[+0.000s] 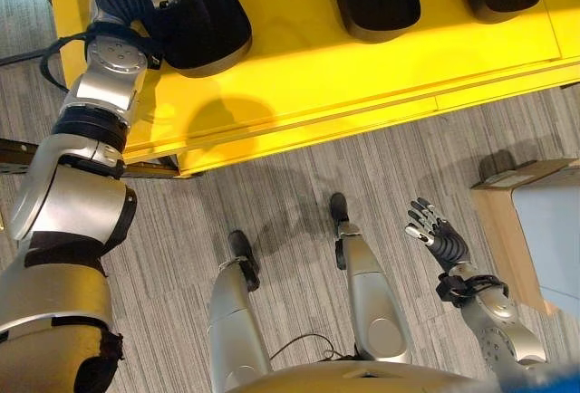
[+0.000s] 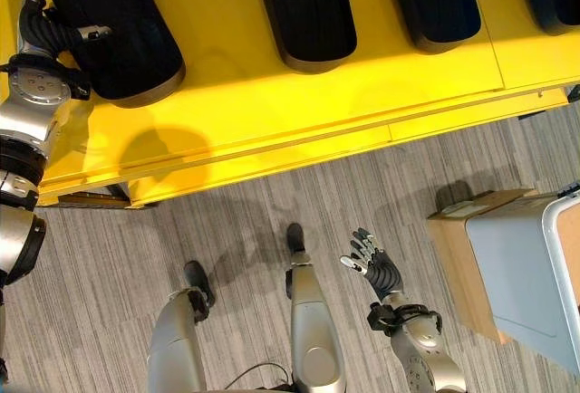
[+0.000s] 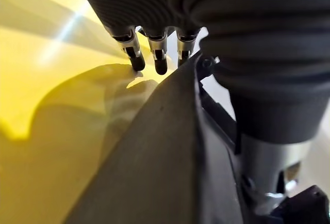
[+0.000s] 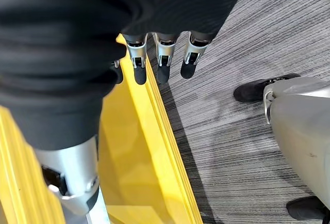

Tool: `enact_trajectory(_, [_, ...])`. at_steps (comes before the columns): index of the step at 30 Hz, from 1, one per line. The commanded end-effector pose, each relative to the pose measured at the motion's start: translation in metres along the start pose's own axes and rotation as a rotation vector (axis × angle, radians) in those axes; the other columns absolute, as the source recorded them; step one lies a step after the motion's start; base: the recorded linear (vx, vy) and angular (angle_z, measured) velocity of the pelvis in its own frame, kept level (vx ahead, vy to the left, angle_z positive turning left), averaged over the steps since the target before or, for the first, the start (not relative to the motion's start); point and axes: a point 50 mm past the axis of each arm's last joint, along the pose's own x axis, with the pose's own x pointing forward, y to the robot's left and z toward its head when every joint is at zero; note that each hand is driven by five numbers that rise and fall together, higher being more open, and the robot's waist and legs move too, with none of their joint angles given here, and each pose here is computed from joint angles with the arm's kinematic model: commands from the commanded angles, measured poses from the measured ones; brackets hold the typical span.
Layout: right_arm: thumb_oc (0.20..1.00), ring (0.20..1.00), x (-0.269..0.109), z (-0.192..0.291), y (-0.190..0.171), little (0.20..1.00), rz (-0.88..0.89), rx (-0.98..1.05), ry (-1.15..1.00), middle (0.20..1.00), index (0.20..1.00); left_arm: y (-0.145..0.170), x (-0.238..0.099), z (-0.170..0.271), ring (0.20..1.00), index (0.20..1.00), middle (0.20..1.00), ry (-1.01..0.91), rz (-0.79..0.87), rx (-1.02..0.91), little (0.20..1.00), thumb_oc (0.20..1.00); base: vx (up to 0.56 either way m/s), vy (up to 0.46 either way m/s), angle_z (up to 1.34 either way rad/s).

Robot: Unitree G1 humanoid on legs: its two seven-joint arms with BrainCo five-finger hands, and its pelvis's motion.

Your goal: Move parts from the plastic box to the shelf.

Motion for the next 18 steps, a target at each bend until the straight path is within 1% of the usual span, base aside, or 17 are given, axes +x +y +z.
enact_trajectory(1, [1.000, 1.000, -0.007, 0.014, -0.014, 1.000, -0.034, 0.003, -0.067, 1.000, 1.000, 0.020, 0.010, 0.029, 1.000, 1.000, 1.000, -0.086, 0.060, 0.002, 1.000, 1.000, 0.01, 0.009, -0.05])
enact_trajectory(6, [1.000, 1.000, -0.008, 0.013, -0.015, 1.000, -0.037, 0.005, -0.065, 1.000, 1.000, 0.020, 0.011, 0.032, 1.000, 1.000, 1.000, -0.099, 0.057, 0.030, 1.000, 1.000, 0.01, 0.005, -0.04])
enact_trajectory(18, [1.000, 1.000, -0.014, 0.010, -0.017, 1.000, -0.026, 0.015, -0.056, 1.000, 1.000, 0.026, 0.012, 0.047, 1.000, 1.000, 1.000, -0.199, 0.060, 0.275, 1.000, 1.000, 0.00, 0.001, -0.03])
